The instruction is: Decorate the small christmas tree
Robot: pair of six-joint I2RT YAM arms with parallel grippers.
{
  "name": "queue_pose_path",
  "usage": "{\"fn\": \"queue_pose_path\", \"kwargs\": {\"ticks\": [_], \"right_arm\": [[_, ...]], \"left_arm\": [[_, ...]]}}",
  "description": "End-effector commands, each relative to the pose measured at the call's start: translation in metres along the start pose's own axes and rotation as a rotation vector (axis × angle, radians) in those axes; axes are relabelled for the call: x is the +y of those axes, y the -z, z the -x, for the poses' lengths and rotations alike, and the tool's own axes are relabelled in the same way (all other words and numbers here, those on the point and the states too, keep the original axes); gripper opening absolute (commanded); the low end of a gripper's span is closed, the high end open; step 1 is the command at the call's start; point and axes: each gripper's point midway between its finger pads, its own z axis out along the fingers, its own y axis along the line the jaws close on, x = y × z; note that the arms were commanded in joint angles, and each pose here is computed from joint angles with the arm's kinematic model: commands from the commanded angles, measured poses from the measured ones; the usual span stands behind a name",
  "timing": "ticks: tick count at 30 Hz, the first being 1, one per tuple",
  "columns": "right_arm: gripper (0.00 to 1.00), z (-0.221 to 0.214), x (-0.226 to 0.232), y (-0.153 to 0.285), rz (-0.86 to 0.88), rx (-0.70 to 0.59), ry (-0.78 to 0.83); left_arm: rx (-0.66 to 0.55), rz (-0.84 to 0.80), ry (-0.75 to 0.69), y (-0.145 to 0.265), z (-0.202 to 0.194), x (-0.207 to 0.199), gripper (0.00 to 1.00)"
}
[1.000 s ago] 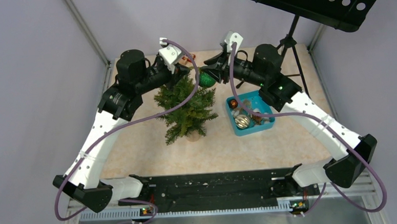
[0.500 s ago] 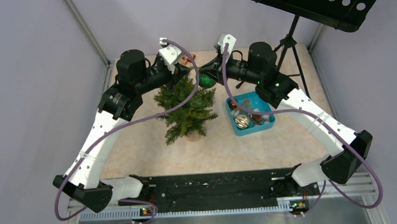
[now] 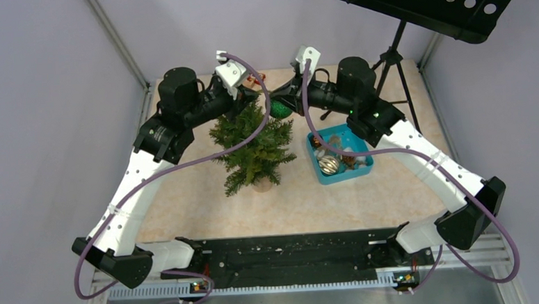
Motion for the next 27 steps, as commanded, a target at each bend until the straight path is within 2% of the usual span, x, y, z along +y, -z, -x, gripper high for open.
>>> {"fn": "queue_pose_path", "kwargs": {"ticks": [1, 9, 13, 15, 17, 27], "right_arm": [[0.14, 0.038, 0.002, 0.009, 0.009, -0.088, 0.044], [0.44, 0.043, 0.0, 0.017, -0.022, -0.109, 0.049], [0.66, 0.047, 0.004, 0.024, -0.029, -0.14, 0.045], [0.73, 0.049, 0.006, 0.029, -0.036, -0.154, 0.044], [0.77, 0.055, 0.003, 0.032, -0.057, -0.182, 0.05], [0.82, 0.06, 0.001, 0.037, -0.088, -0.197, 0.036]], "left_arm": [[0.063, -0.028, 0.06, -0.007, -0.022, -0.007, 0.0], [0.067, -0.028, 0.068, -0.007, -0.024, -0.008, 0.0], [0.075, -0.031, 0.073, -0.009, -0.029, -0.009, 0.0], [0.083, -0.032, 0.081, -0.01, -0.032, -0.009, 0.0], [0.081, -0.033, 0.081, -0.01, -0.032, -0.009, 0.0], [0.086, -0.036, 0.085, -0.009, -0.033, -0.011, 0.02]]}}
